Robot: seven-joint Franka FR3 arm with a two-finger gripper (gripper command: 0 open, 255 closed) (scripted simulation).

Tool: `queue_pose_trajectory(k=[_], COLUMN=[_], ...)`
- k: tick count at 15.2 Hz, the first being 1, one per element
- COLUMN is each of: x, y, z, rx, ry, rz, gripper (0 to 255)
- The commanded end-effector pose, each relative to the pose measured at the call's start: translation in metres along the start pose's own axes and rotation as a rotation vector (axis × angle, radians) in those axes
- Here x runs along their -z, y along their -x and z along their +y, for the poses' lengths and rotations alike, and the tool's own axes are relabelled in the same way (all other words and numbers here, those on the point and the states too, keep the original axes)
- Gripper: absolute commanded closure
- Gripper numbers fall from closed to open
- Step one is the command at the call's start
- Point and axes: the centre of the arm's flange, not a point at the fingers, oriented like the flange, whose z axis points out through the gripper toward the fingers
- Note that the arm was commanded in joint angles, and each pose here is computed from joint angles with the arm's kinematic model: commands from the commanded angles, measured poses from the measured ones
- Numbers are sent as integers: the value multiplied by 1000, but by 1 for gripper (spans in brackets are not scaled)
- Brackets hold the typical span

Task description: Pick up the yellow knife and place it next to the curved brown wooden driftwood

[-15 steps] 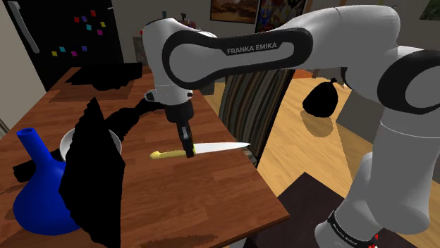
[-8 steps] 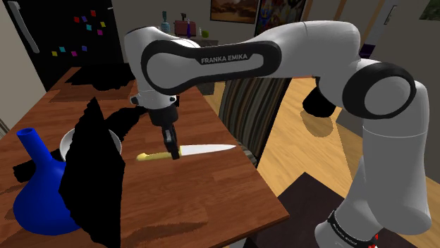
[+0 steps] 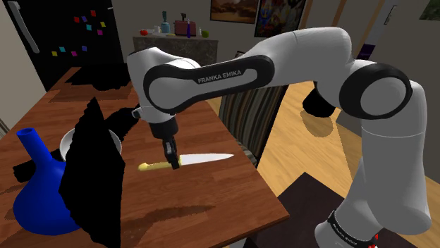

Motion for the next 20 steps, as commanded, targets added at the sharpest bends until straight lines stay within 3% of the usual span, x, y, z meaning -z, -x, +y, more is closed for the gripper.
queue_pose_trajectory(k=[1, 15, 20], x=[-10, -82, -82], y=[-1, -14, -14], z=[2, 13, 13], rx=[0, 0, 0], ry=[0, 0, 0], rz=[0, 0, 0], gripper=[255, 255, 255])
